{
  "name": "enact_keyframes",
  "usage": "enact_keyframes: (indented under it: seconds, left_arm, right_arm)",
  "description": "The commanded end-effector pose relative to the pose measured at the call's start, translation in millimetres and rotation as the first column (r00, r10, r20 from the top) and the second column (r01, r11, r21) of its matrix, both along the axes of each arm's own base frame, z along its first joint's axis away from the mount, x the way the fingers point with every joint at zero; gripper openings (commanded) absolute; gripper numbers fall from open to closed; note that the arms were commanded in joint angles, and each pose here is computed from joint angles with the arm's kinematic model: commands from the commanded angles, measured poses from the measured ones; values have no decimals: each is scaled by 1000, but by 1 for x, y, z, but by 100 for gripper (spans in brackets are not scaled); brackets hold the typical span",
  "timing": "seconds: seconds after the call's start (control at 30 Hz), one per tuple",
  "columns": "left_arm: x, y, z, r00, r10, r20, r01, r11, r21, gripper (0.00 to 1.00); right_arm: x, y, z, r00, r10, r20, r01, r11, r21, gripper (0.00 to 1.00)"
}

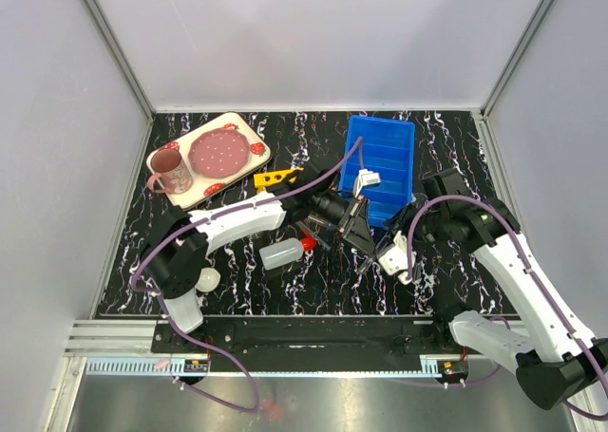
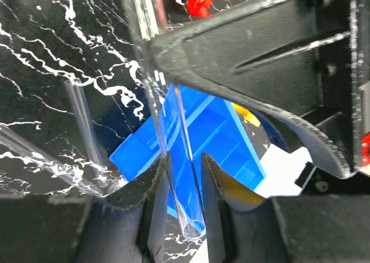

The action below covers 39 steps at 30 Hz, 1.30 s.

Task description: Organize the chemistry lab equipment

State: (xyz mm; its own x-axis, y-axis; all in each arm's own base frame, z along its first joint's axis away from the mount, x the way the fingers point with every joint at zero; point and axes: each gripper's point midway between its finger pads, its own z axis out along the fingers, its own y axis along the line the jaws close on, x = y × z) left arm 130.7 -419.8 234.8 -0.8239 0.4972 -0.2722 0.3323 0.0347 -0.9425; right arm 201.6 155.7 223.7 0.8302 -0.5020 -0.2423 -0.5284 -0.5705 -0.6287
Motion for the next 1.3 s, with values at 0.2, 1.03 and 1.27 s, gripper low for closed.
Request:
enact_keyframes:
  seconds: [0.2,1.03,1.27]
  left_arm:
    - [15,6,26,993,115,24,-112,988,-107,32]
    - [68,132,99,453,891,-11,-758,379,-530,99]
    - [62,111,108,431,898,-91,-788,325,-523,99]
  right_arm:
    - [-19,0,5,999,-12,-47,14,999,42,23]
    - [-44,49,35,501,-257,-826,682,706,194,13]
    - [-33,66,46,329,-197,-923,771,621,143,15]
